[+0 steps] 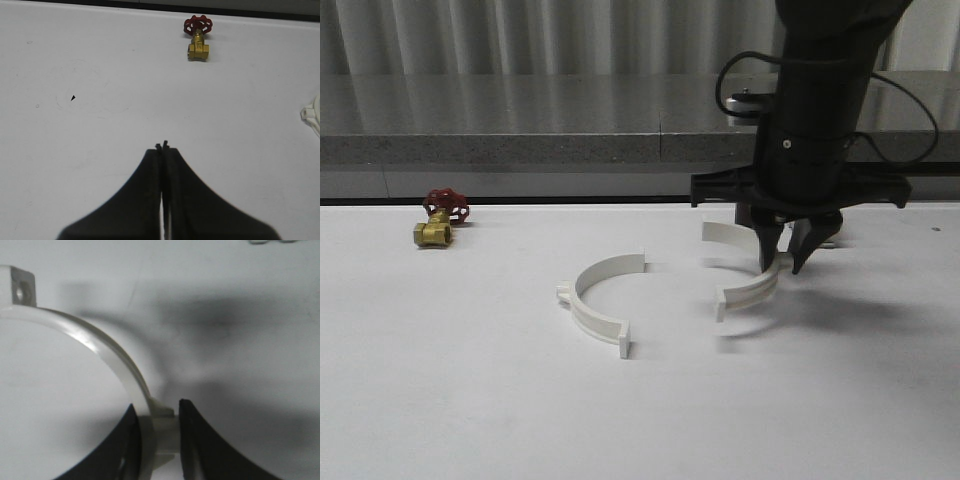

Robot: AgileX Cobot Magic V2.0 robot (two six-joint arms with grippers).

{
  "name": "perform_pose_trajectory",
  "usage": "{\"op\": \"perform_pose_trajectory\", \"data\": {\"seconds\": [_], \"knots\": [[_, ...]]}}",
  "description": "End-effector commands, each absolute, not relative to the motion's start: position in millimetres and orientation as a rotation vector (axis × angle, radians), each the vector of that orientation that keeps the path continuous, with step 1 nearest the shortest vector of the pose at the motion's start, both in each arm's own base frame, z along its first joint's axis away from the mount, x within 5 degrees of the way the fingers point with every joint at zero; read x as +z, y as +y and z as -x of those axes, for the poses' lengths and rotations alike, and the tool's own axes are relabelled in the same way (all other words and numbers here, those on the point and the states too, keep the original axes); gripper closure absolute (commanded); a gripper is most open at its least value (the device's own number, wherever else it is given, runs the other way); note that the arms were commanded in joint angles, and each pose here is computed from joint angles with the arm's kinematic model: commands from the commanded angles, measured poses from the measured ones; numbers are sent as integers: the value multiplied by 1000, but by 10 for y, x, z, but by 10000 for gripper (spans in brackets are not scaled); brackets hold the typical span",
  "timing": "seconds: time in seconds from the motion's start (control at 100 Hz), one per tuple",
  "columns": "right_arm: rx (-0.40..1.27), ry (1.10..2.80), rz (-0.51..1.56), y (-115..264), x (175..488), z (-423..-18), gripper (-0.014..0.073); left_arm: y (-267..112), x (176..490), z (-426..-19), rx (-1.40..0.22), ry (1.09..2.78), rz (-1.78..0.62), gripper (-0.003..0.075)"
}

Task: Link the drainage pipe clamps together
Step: 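Carry the held clamp half with the right gripper toward the placed half, then push the clamp half against the placed half, then open the right gripper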

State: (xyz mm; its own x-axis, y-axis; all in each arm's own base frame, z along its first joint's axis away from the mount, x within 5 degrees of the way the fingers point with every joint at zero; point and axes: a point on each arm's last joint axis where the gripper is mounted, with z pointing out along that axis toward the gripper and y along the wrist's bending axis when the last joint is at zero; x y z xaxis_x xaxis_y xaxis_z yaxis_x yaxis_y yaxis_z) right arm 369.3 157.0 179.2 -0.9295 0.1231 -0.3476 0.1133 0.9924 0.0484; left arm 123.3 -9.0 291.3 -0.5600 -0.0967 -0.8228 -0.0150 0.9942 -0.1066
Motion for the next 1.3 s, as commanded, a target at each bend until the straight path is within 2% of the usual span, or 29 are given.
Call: {"op": "perform_pose_trajectory", "data": {"seconds": [0.0, 0.68, 1.29], "knots": [[83, 2693, -172, 1629, 2031, -3724, 589, -95, 3060, -1270, -118, 2066, 72, 740], [122, 2706, -176, 1955, 1903, -3735, 589, -95, 3060, -1270, -118, 2066, 72, 740], [162, 2717, -212, 2097, 1807, -3694, 589, -95, 3060, -1270, -118, 2066, 72, 740]]}}
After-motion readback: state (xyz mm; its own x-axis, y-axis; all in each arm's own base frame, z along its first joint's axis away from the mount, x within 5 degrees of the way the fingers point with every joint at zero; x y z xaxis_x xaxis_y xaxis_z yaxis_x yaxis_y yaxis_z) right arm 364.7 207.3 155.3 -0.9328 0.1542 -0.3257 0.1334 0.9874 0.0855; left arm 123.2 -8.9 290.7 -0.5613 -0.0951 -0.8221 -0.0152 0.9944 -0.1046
